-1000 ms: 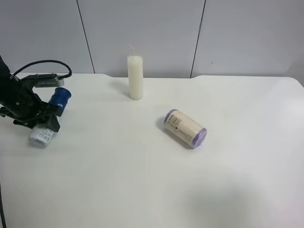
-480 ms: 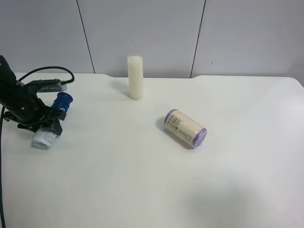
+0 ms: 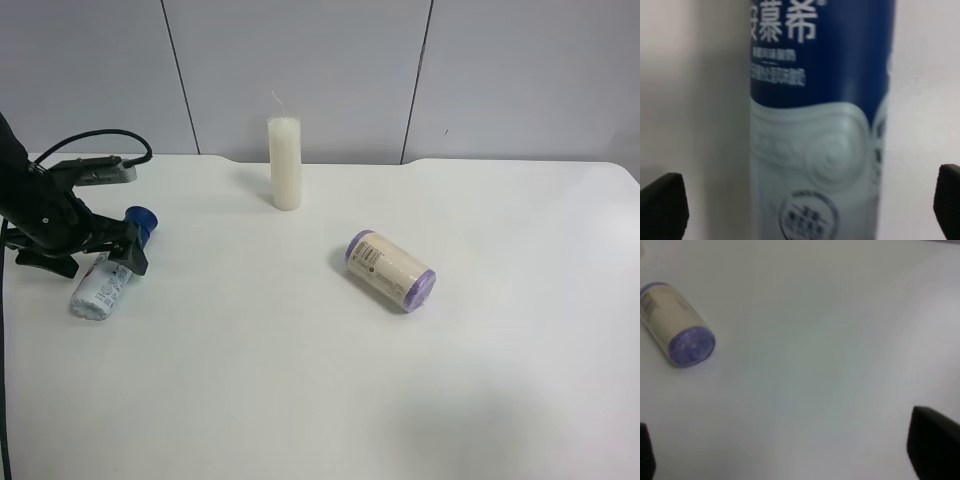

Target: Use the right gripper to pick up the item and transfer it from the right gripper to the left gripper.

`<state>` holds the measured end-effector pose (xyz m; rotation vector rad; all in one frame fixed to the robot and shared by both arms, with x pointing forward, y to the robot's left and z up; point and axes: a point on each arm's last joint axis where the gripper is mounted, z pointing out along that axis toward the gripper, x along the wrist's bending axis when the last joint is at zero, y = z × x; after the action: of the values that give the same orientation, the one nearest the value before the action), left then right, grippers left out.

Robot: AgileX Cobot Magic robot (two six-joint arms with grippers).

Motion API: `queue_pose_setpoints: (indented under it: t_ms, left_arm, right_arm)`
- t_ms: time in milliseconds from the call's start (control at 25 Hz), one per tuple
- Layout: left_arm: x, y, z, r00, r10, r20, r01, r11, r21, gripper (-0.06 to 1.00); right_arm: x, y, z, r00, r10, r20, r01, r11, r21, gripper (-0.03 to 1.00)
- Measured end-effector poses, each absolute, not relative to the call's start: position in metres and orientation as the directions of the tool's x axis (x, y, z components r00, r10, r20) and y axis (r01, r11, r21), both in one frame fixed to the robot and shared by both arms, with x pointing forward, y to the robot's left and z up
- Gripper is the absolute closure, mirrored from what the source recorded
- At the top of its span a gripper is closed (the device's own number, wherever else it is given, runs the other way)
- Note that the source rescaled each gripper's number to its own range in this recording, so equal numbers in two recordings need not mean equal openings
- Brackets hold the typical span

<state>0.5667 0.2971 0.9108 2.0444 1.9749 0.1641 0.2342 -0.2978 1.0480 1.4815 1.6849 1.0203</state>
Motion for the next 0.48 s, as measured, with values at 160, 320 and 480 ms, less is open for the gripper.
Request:
queue_pose_setpoints:
  t_ms: [160,320,480]
  left_arm:
    - [0.555,0.296,0.950,0.092,0.990,-0.108,0.942,-0.051,0.333,-0.04]
    - [0.529,0.294,1.007,0.109,0.987,-0.117,0.912,-0.053,0.408,-0.05]
    - [0.485,0.291,1.068,0.127,0.984,-0.122,0.855,-0.046,0.517,-0.05]
  right_arm:
    - [0.234,-0.298,1.048,-0.137,0.991,0.015,0.472,0.052,0.880,-0.02]
    - [0.234,-0.298,1.048,-0.137,0.991,0.015,0.472,0.052,0.880,-0.02]
    - [0.234,-0.298,1.048,-0.137,0.991,0.015,0.472,0.052,0.880,-0.02]
